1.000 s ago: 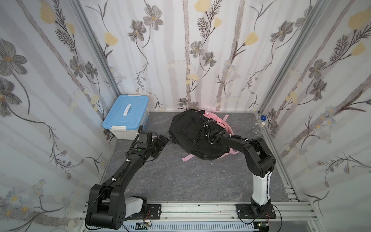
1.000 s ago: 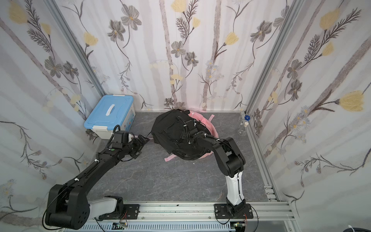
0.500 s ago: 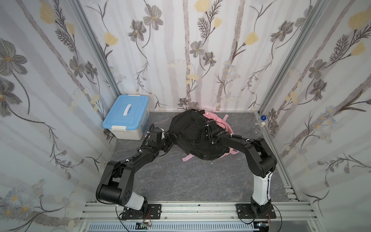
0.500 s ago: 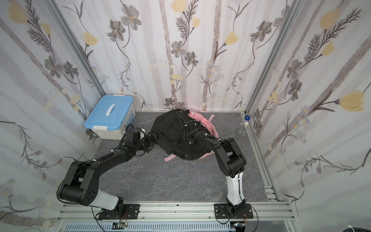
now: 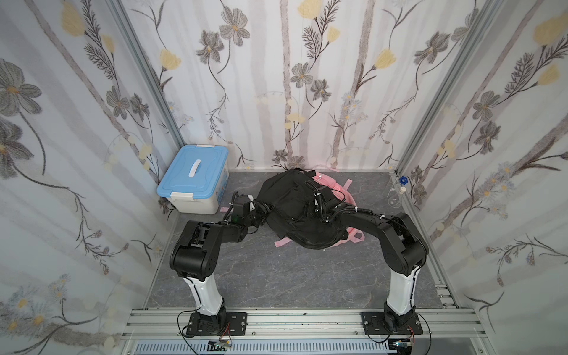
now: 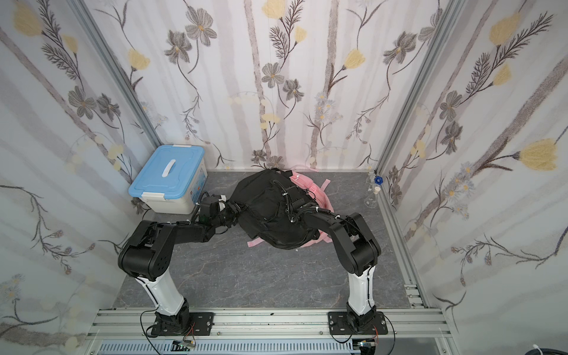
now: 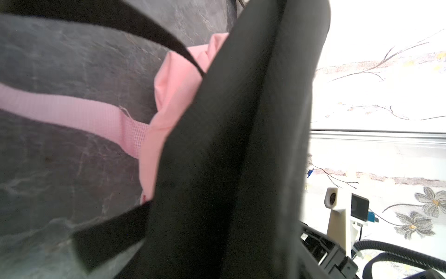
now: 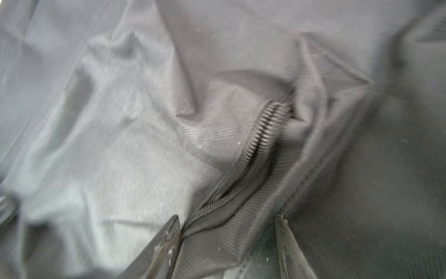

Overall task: Zip up the backpack
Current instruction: Zip the zipper on the backpack.

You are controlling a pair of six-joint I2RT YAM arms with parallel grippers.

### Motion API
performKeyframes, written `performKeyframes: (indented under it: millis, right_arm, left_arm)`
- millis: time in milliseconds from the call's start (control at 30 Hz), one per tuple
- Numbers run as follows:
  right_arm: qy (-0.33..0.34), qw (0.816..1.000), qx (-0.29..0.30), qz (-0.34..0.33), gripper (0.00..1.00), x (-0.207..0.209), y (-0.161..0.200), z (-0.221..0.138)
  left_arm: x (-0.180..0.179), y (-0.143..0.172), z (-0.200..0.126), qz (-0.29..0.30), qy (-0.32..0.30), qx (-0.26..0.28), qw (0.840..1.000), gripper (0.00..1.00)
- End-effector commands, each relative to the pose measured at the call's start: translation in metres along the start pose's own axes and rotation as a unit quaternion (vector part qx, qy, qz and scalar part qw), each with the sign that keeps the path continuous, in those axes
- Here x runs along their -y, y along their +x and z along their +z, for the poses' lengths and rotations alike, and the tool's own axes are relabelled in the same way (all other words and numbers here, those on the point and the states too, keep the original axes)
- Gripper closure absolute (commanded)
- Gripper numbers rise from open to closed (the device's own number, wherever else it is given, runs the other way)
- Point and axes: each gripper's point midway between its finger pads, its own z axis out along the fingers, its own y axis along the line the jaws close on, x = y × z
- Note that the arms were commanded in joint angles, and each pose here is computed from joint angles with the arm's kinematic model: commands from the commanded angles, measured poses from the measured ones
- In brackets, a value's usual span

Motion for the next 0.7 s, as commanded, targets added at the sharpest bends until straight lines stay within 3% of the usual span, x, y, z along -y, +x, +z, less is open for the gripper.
performKeyframes:
  millis: [0,133,267,367,500,667]
  right_arm:
    - [0.026,0.992,-0.123,-0.029,0.38,0.017,0.055,-0.012]
    - [0.026,0.989,-0.076,-0.126,0.39,0.001,0.032,-0.048]
    - [0.005,0.979,-0.023,-0.204,0.38,-0.022,0.01,-0.08]
    - [-0.047,0.972,0.005,-0.231,0.37,-0.044,0.002,-0.093]
    - [-0.131,0.962,-0.007,-0.239,0.38,-0.076,0.007,-0.094]
    - [-0.211,0.946,-0.025,-0.246,0.45,-0.121,0.013,-0.09]
  left_arm:
    - [0.037,-0.008,0.003,0.008,0.077,0.002,0.997,0.6]
    - [0.033,-0.009,0.001,0.003,0.065,-0.002,0.998,0.99]
    - [0.028,-0.008,0.002,0.004,0.042,-0.012,0.999,1.0]
    - [0.028,-0.007,0.002,0.009,0.029,-0.022,0.999,1.0]
    - [0.027,-0.005,0.001,0.016,0.014,-0.031,0.999,1.0]
    - [0.024,-0.003,0.001,0.024,-0.006,-0.04,0.999,1.0]
